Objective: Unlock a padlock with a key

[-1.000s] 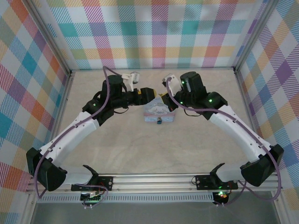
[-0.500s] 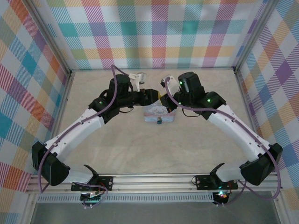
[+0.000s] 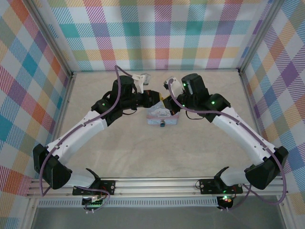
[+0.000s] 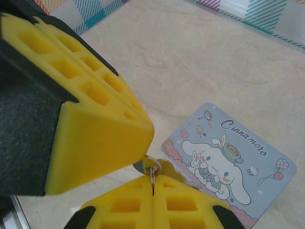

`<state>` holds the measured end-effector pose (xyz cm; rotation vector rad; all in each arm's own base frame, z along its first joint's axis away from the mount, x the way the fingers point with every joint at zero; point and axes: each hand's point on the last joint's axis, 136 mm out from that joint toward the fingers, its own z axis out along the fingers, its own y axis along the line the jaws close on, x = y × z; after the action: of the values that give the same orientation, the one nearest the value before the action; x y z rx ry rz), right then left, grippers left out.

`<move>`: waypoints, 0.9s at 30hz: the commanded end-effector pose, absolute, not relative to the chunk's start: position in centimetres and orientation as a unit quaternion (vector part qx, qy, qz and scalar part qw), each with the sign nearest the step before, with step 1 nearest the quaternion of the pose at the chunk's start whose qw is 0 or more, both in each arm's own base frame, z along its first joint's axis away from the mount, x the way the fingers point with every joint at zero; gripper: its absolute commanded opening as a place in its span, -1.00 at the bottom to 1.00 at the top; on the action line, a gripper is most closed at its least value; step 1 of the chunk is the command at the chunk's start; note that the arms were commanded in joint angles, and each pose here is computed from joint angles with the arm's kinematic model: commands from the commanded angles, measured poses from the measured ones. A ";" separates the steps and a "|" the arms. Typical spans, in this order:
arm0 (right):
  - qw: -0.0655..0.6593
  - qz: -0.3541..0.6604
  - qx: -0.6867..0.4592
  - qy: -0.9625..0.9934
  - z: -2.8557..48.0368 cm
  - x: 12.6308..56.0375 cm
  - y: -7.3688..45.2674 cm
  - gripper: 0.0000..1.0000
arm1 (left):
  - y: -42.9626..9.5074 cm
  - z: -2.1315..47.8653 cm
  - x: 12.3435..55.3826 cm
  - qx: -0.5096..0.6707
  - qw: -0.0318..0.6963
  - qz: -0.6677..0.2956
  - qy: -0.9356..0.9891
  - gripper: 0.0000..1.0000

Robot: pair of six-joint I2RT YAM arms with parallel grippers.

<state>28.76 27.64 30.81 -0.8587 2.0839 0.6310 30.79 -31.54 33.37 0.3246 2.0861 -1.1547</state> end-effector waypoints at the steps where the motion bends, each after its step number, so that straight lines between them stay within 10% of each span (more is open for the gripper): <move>1: 0.394 0.264 -0.334 0.815 31.6 27.9 27.7 -0.52 | -31.5 34.7 30.5 0.135 0.374 -0.445 0.802 -1.00; 8: 0.428 0.267 -0.260 0.823 30.9 28.0 25.1 0.22 | -30.6 32.4 30.7 0.131 0.363 -0.407 0.828 -1.00; 27: 0.380 0.558 -0.148 0.723 31.2 25.5 24.8 0.17 | -32.8 30.6 27.4 0.171 0.296 -0.505 0.793 -1.00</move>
<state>27.23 22.83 28.09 -0.2717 1.9854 1.1771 28.56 -31.99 27.68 0.3958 2.2192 -1.2179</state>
